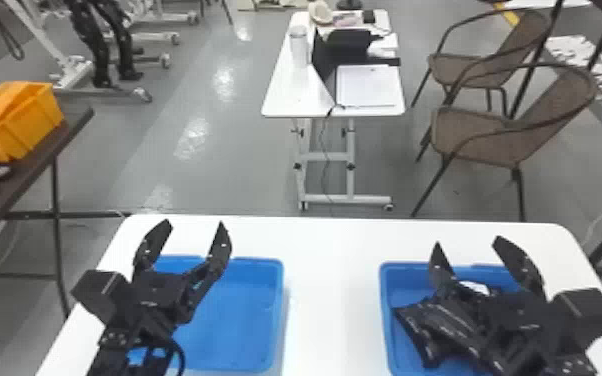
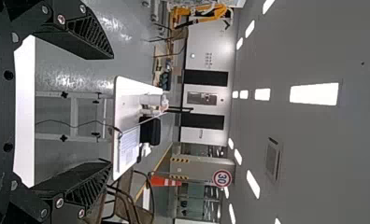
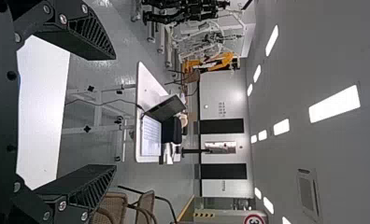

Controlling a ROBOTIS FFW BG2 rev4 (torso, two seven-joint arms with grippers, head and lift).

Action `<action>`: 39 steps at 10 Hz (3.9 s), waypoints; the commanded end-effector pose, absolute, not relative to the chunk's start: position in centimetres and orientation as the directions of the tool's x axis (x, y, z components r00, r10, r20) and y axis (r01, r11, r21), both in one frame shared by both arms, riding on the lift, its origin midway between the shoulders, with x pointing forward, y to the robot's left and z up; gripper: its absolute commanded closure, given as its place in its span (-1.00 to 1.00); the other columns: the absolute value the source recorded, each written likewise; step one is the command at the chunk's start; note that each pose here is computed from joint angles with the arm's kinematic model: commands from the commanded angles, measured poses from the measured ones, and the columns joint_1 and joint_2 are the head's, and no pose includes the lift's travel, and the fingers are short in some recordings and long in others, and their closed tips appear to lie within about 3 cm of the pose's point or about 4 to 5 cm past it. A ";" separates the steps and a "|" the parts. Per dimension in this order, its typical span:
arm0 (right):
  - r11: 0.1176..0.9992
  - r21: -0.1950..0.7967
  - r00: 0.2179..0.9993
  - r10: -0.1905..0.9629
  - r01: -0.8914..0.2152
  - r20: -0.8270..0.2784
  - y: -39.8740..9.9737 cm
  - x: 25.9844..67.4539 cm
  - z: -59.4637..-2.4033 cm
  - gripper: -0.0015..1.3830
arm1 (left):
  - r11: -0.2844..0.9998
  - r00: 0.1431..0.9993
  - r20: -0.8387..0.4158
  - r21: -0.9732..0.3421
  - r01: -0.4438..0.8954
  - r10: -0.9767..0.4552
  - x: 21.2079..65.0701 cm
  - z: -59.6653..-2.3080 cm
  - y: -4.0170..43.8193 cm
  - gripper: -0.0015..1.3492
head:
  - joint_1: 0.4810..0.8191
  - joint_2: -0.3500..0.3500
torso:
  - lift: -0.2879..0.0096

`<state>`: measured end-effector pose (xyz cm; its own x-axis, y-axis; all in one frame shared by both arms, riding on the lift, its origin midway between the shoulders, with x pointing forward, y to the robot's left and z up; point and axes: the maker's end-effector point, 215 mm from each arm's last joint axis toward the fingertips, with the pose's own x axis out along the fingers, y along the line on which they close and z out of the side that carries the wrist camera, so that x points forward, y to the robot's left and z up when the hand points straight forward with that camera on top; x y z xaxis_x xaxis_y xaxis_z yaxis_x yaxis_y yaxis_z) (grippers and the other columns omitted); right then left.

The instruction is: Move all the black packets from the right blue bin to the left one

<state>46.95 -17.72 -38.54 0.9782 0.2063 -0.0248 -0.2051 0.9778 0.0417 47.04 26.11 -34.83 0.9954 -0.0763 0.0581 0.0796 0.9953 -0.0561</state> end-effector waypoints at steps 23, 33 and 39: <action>0.993 0.059 0.795 0.117 -0.102 -0.595 -23.2 41.0 -57.9 -0.72 | 0.993 0.995 0.062 -0.084 0.078 -0.073 47.0 -35.2 26.1 -0.67 | 0.27 0.11 | 0.94; 0.989 0.068 0.756 0.143 -0.130 -0.639 -23.9 42.2 -61.1 0.64 | 0.991 0.997 0.045 -0.118 0.069 -0.064 46.9 -35.9 26.4 -0.67 | 0.27 0.08 | 0.94; 0.992 0.003 0.885 0.115 -0.128 -0.452 -24.4 43.1 -50.2 0.64 | 0.991 0.998 0.060 -0.127 0.045 -0.037 46.9 -35.1 27.0 -0.67 | 0.27 0.09 | 0.94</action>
<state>42.77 -24.33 -51.89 0.8703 0.1194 -0.4779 -0.1201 0.9923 0.0292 46.88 26.83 -35.33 0.9974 -0.0433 0.0576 0.0498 0.9920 -0.1158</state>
